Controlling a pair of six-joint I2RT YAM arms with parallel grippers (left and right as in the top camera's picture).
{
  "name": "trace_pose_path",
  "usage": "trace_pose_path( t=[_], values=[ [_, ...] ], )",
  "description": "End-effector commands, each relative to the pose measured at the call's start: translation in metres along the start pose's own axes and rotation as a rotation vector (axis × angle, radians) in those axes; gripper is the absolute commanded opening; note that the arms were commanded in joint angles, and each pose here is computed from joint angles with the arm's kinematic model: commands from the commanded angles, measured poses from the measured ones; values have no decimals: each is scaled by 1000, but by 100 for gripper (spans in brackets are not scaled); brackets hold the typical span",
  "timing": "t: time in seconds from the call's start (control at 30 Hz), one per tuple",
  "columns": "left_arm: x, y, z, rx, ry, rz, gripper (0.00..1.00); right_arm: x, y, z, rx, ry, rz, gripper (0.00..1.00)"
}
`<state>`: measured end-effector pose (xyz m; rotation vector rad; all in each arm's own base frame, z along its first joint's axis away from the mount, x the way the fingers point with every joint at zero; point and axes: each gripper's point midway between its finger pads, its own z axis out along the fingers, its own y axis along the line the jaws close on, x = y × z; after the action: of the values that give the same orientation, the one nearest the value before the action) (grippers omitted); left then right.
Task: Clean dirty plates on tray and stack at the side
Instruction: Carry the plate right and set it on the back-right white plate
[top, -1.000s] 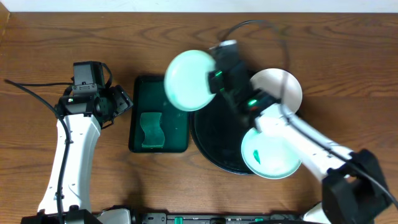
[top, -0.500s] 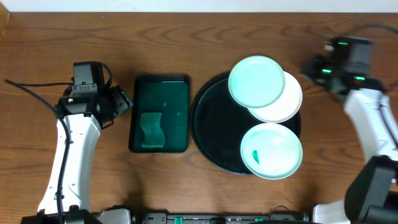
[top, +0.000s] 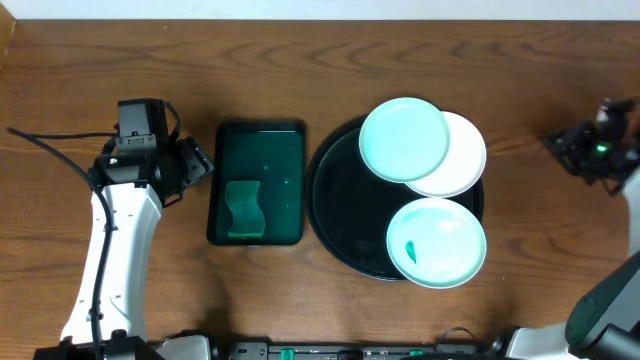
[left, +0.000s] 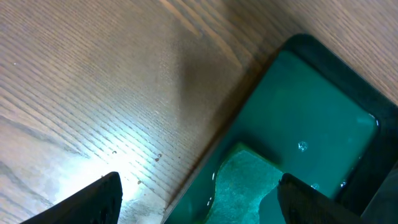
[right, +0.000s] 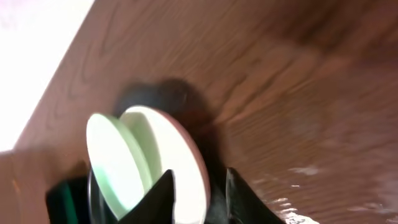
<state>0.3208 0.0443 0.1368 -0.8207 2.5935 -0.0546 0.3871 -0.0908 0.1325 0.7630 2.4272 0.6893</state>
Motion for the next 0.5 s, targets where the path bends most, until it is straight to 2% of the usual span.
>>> trace_pose_path(
  t=[0.0, 0.2, 0.33, 0.47],
  values=[
    [-6, 1, -3, -10, -20, -1, 80, 17, 47, 15, 58, 28, -247, 38],
    [-6, 1, -3, -10, -20, -1, 80, 53, 107, 35, 231, 38, -580, 53],
    [-6, 1, -3, -10, -20, -2, 80, 76, 137, 47, 246, 27, -695, 58],
    [-6, 1, -3, -10, -20, -1, 80, 81, 138, 58, 317, 12, -747, 58]
  ],
)
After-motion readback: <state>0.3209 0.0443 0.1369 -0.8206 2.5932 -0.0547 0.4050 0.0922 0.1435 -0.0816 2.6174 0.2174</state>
